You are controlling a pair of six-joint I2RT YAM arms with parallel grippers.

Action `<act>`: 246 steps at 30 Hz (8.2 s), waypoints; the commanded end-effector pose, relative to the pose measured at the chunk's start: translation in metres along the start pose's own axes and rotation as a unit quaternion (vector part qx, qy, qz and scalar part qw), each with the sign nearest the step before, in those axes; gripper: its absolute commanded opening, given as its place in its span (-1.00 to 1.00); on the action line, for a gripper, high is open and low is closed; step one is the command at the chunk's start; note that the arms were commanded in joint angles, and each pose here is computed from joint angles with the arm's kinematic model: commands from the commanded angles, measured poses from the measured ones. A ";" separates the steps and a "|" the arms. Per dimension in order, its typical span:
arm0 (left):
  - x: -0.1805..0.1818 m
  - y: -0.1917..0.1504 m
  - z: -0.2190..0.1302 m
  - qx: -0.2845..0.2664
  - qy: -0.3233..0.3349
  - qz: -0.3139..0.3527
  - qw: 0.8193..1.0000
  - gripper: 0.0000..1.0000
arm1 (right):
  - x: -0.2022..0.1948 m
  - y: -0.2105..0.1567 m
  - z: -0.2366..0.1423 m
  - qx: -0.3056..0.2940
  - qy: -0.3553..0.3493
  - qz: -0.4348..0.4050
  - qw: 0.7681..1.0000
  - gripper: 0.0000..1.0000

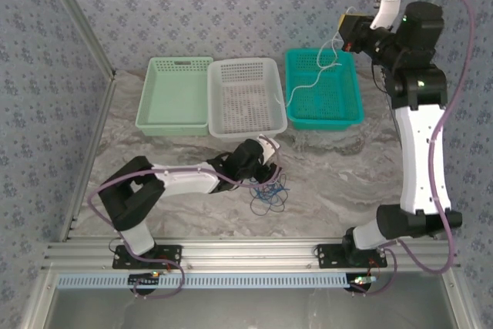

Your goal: Untangle the cables

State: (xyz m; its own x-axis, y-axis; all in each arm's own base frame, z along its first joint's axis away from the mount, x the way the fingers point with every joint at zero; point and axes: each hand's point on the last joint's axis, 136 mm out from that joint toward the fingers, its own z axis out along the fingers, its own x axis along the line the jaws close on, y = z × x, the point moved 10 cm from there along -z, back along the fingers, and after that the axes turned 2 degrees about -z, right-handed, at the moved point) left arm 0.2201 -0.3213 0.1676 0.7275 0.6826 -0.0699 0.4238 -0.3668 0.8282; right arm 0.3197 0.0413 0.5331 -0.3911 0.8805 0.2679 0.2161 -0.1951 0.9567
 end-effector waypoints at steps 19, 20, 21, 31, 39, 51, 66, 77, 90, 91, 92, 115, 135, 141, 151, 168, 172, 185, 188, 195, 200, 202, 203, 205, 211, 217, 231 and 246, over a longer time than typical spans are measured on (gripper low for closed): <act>0.013 0.011 -0.061 -0.050 0.060 -0.006 0.997 0.60 | -0.150 -0.162 0.125 0.269 -0.138 0.094 0.949 0.41; 0.013 0.011 -0.062 -0.050 0.061 -0.006 0.997 0.61 | -0.150 -0.164 0.124 0.276 -0.137 0.093 0.947 0.56; 0.013 0.010 -0.062 -0.049 0.061 -0.007 0.997 0.62 | -0.148 -0.163 0.122 0.279 -0.136 0.088 0.947 0.65; 0.020 0.009 -0.065 -0.054 0.084 -0.015 0.995 0.70 | -0.061 -0.166 0.072 0.287 -0.064 0.022 0.956 0.56; 0.051 0.003 -0.088 -0.083 0.104 -0.083 0.988 0.95 | 0.009 -0.263 0.027 0.358 0.010 0.013 0.934 0.39; 0.067 -0.013 -0.097 -0.079 0.133 -0.112 0.982 0.99 | 0.053 -0.360 0.011 0.419 0.018 -0.052 0.906 0.21; 0.066 -0.019 -0.098 -0.071 0.126 -0.110 0.983 0.99 | 0.044 -0.381 0.030 0.442 0.002 -0.178 0.879 0.16; 0.065 -0.019 -0.096 -0.073 0.120 -0.113 0.984 0.99 | 0.047 -0.396 0.055 0.440 -0.006 -0.218 0.871 0.32; 0.065 -0.019 -0.095 -0.073 0.116 -0.116 0.984 0.99 | 0.047 -0.405 0.072 0.405 -0.008 -0.209 0.890 -0.42; 0.064 -0.019 -0.095 -0.074 0.115 -0.116 0.984 0.99 | 0.047 -0.405 0.071 0.402 -0.005 -0.207 0.892 -0.52; 0.065 -0.019 -0.095 -0.074 0.116 -0.116 0.984 0.99 | 0.046 -0.405 0.071 0.402 -0.003 -0.205 0.893 -0.62; 0.062 -0.014 -0.088 -0.072 0.101 -0.111 0.986 0.99 | 0.056 -0.363 0.037 0.396 0.056 0.124 0.908 0.16; 0.064 -0.020 -0.096 -0.080 0.110 -0.104 0.985 0.99 | 0.074 -0.397 0.063 0.436 0.035 0.206 0.875 0.09; 0.064 -0.021 -0.097 -0.080 0.108 -0.104 0.986 0.99 | 0.072 -0.403 0.072 0.421 0.020 0.211 0.882 0.10; 0.063 -0.022 -0.102 -0.090 0.104 -0.109 0.984 0.99 | 0.066 -0.417 0.089 0.398 -0.025 0.207 0.893 -0.09; 0.057 -0.022 -0.089 -0.082 0.059 -0.119 0.988 0.99 | 0.096 -0.339 0.027 0.290 0.007 0.122 0.949 -1.00; 0.052 -0.017 -0.083 -0.090 0.026 -0.125 0.988 0.99 | 0.100 -0.318 0.014 0.274 0.024 0.119 0.954 -1.00; 0.017 0.015 -0.067 -0.135 -0.055 -0.074 0.986 0.99 | 0.105 -0.284 -0.006 0.239 0.043 0.101 0.965 -1.00; 0.011 0.020 -0.061 -0.135 -0.067 -0.066 0.986 0.99 | 0.106 -0.280 -0.007 0.234 0.044 0.104 0.966 -1.00; 0.015 0.025 -0.046 -0.121 -0.001 -0.086 0.989 0.99 | 0.112 -0.260 -0.014 0.217 0.061 0.097 0.969 -1.00; 0.016 0.021 -0.035 -0.099 0.007 -0.091 0.991 0.99 | 0.102 -0.217 -0.025 0.193 0.028 0.031 0.980 -1.00; 0.016 0.017 -0.031 -0.086 0.010 -0.096 0.992 0.99 | 0.092 -0.198 -0.026 0.181 0.014 0.015 0.983 -1.00; 0.016 0.013 -0.029 -0.079 0.011 -0.100 0.992 0.99 | 0.085 -0.186 -0.026 0.169 0.003 0.010 0.986 -1.00; 0.017 0.009 -0.025 -0.069 0.012 -0.104 0.992 0.99 | 0.068 -0.173 -0.021 0.160 -0.011 0.011 0.987 -1.00; 0.014 0.001 -0.020 -0.052 0.006 -0.109 0.993 0.99 | 0.006 -0.150 0.017 0.139 -0.039 0.025 0.989 -1.00; 0.013 -0.004 -0.019 -0.043 0.009 -0.108 0.993 0.99 | -0.057 -0.160 0.079 0.162 -0.053 0.059 0.984 -1.00; 0.025 -0.012 -0.039 -0.037 0.073 -0.141 0.987 0.99 | -0.124 -0.219 0.145 0.267 -0.097 0.116 0.952 0.38; 0.074 -0.019 -0.093 -0.080 0.131 -0.260 0.953 0.99 | 0.007 -0.274 0.078 0.370 0.052 -0.038 0.927 0.29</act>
State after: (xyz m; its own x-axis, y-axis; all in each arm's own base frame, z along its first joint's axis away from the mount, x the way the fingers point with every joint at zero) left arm 0.2185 -0.2189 0.1925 0.3207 0.8779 -0.3555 0.5954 0.1050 0.7965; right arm 0.3544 0.1133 0.2898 -0.4121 0.8609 0.2984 0.6938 0.0842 0.7153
